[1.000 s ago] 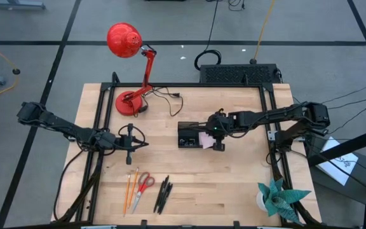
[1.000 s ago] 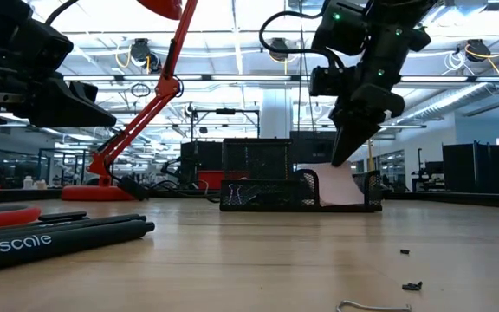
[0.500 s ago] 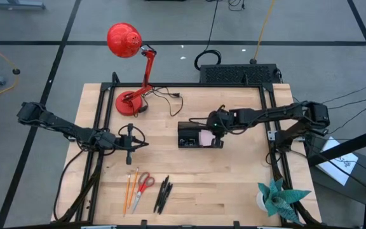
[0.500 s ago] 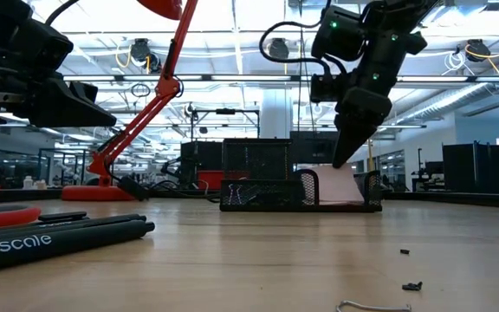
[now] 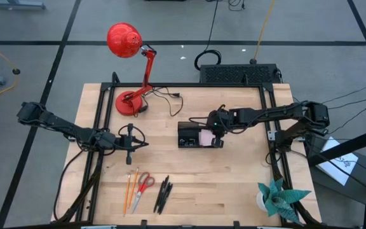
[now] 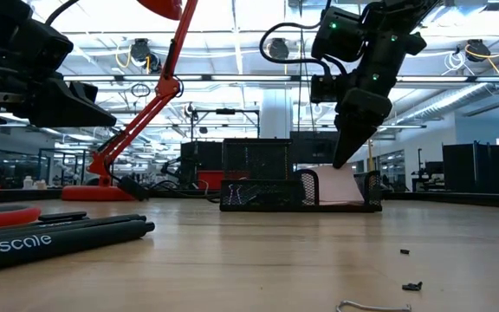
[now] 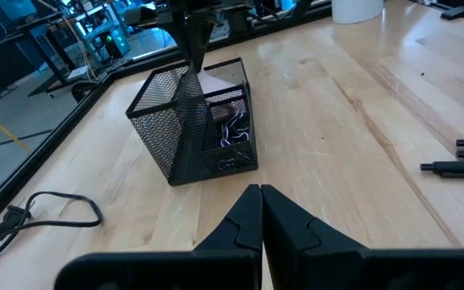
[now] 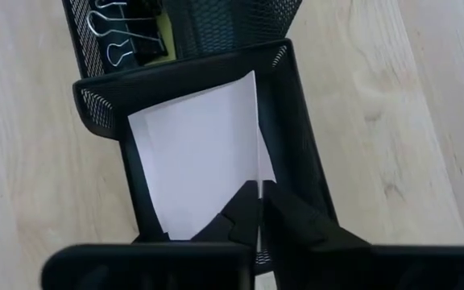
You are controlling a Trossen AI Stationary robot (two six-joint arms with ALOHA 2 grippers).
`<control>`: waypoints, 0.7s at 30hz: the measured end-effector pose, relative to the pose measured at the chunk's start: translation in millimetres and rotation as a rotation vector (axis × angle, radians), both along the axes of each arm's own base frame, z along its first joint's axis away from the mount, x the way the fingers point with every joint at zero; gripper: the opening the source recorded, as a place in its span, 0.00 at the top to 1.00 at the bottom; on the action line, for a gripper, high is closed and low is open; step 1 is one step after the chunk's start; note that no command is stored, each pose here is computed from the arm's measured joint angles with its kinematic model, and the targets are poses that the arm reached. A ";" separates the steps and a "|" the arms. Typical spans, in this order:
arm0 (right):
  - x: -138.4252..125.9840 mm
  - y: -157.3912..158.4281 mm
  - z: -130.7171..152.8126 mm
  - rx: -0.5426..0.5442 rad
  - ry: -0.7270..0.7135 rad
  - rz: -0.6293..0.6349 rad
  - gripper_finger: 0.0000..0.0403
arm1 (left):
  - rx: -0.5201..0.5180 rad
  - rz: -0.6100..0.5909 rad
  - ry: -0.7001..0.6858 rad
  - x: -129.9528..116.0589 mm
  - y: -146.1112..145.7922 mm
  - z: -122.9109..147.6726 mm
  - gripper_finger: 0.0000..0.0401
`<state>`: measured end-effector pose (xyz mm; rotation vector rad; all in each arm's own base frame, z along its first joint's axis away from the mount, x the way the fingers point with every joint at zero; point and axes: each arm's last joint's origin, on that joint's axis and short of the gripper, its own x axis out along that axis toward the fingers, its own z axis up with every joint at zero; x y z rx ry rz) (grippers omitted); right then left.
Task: Pick and place office supplies into organizer
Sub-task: Put the pink sticky notes into the black desk organizer
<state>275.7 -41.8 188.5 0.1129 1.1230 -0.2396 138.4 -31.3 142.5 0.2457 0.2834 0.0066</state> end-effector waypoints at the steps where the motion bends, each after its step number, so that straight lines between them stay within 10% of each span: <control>1: 0.0 0.0 0.0 0.000 0.000 -0.001 0.94 | 0.000 0.000 0.000 0.0 0.0 0.0 0.99; 21: 2.1 -1.0 1.3 -0.039 -0.018 0.001 0.64 | 0.007 -0.002 0.000 0.0 0.0 0.0 0.99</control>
